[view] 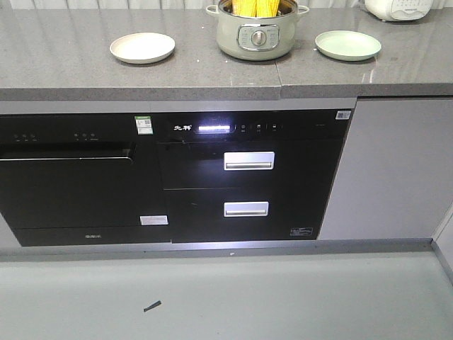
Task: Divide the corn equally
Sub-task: 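Drive closer to the counter, centering on the corn pot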
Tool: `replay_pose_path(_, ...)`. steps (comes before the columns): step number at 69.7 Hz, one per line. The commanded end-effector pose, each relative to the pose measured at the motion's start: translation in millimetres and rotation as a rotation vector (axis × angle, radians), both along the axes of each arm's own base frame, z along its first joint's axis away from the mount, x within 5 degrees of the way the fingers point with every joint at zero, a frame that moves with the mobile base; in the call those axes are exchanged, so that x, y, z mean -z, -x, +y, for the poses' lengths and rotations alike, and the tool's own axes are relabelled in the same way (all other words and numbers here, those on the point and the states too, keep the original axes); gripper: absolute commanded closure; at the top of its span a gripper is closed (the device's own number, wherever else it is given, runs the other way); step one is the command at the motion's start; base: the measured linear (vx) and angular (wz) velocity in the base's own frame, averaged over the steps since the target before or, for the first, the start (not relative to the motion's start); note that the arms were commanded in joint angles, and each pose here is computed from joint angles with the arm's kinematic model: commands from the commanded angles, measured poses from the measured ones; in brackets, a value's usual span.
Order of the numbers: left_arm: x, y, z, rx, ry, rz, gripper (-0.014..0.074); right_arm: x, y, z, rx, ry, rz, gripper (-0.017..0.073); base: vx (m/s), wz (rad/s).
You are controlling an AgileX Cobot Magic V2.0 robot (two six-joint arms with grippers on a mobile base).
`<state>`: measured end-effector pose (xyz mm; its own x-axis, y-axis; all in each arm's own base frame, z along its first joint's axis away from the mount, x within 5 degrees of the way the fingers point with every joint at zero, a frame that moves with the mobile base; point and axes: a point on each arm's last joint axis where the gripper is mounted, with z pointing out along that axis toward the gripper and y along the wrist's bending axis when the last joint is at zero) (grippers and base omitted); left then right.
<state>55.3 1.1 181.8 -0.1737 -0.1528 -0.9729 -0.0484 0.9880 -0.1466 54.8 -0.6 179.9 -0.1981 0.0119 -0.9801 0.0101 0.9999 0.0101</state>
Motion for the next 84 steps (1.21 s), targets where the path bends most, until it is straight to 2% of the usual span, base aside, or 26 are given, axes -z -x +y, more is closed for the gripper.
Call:
replay_pose_path(1, -7.8, 0.0, -0.4, 0.006, 0.006, -0.093, 0.0603, -4.9, -0.7, -0.4, 0.005, 0.01, -0.074, 0.0571, 0.15, -0.03)
replay_pose_path(84, -7.8, 0.0, -0.4, 0.006, 0.006, -0.093, 0.0603, -4.9, -0.7, -0.4, 0.005, 0.01, -0.074, 0.0571, 0.1, -0.03)
